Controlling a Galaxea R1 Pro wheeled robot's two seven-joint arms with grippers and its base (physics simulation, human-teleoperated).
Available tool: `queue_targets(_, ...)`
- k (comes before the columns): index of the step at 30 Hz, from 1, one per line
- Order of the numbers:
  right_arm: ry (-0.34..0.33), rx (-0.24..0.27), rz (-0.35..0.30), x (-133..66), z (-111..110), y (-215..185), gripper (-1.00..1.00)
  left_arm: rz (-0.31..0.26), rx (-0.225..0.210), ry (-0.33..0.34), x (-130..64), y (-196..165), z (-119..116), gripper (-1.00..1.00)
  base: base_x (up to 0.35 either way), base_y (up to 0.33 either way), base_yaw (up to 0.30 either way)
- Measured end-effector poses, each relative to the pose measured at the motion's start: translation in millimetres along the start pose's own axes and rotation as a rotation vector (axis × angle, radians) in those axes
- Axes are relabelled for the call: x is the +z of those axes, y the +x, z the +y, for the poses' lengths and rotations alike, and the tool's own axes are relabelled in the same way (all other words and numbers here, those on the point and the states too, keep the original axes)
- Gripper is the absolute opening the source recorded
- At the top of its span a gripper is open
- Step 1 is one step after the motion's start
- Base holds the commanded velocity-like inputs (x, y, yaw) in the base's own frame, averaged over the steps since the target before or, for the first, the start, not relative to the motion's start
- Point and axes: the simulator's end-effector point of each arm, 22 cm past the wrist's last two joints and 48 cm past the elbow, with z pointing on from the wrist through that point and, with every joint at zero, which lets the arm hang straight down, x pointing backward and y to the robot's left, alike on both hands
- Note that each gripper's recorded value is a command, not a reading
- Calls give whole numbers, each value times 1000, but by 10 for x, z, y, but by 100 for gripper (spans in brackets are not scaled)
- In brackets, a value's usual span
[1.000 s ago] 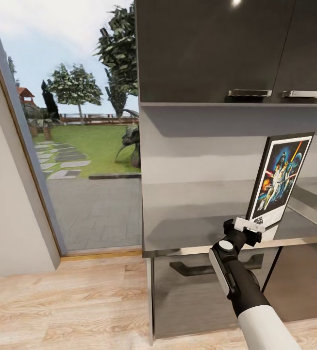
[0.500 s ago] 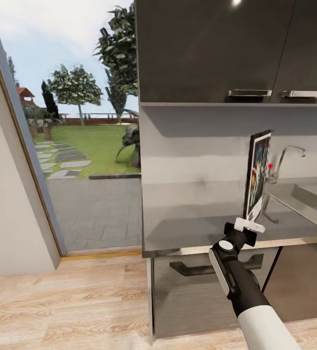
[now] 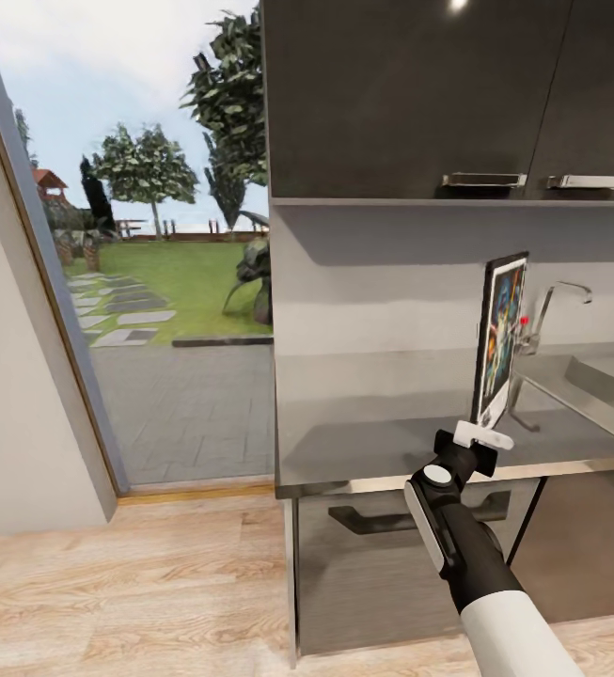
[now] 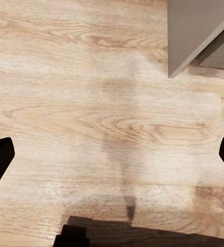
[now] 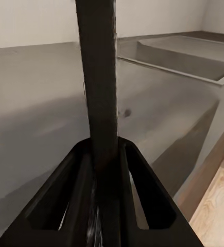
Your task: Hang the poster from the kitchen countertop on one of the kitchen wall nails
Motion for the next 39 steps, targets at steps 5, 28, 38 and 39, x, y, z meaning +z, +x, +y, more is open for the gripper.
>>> queue_targets(5, 4, 23, -20, -46, -55, -311, -100, 0, 0, 0, 0, 0, 3, 100, 0, 0, 0)
queue_targets(28, -23, 5, -29, -124, 35, -409, -100, 0, -1, -2, 2, -2, 10, 100, -169, 0, 0)
queue_targets(38, -35, 0, -33, -154, 81, -410, -100, 0, -1, -2, 2, -2, 11, 100, -334, 0, 0)
queue_targets(39, -37, -1, -32, -159, 84, -397, -100, 0, -1, -2, 2, -2, 13, 100, -335, 0, 0)
